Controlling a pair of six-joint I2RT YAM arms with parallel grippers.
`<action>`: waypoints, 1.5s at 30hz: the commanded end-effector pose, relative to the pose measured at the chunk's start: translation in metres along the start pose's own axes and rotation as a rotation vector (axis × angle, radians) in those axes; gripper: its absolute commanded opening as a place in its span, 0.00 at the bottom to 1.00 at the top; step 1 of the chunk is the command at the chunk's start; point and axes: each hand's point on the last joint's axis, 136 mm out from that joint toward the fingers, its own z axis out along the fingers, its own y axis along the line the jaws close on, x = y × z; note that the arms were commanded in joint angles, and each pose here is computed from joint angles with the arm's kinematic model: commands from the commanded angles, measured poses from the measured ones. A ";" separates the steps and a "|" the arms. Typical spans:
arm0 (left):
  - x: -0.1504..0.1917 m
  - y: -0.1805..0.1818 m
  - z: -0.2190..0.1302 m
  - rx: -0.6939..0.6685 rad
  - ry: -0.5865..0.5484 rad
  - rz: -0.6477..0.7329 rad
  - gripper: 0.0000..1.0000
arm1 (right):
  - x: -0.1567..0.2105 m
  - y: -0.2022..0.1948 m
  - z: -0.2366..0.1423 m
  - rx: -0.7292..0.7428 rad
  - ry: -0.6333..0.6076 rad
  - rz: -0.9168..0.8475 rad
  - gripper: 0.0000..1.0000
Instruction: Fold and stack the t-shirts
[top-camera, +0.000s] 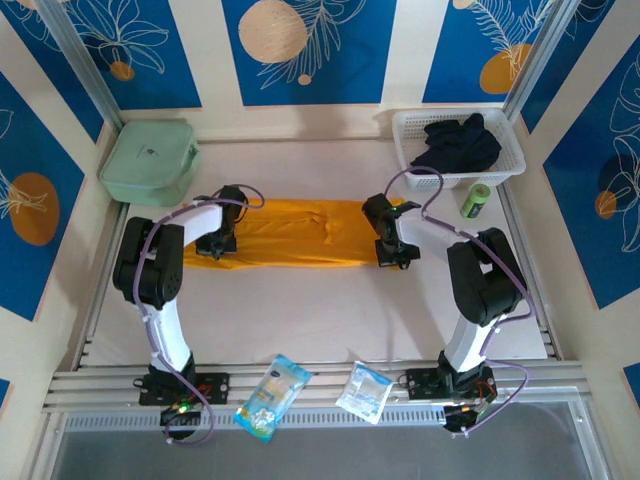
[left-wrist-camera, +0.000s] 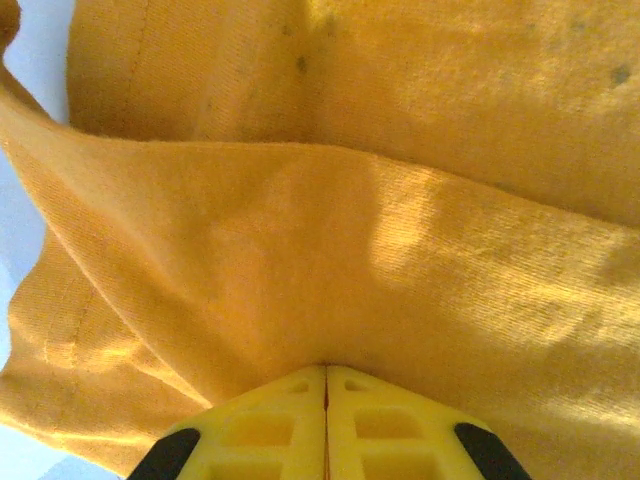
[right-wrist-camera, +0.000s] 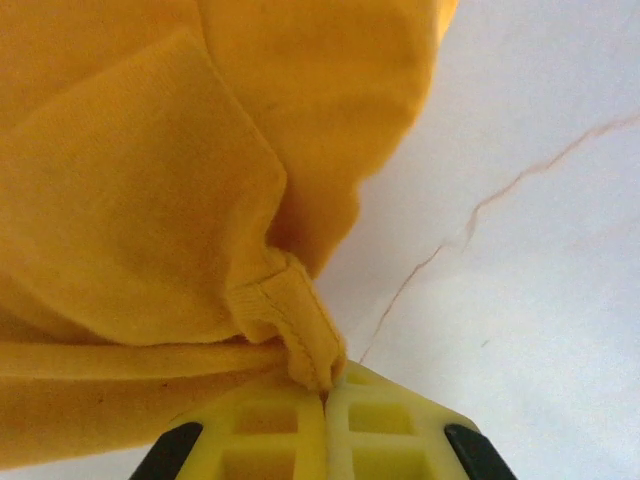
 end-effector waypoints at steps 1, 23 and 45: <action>0.003 0.007 0.007 -0.026 0.034 0.015 0.08 | -0.012 -0.029 -0.008 0.207 -0.046 -0.253 0.00; 0.003 0.006 0.007 -0.024 0.039 0.028 0.07 | -0.012 0.031 -0.061 0.183 -0.323 -0.822 0.00; 0.002 0.006 0.006 -0.027 0.041 0.029 0.07 | 0.021 -0.012 -0.094 -0.457 -0.040 0.173 0.54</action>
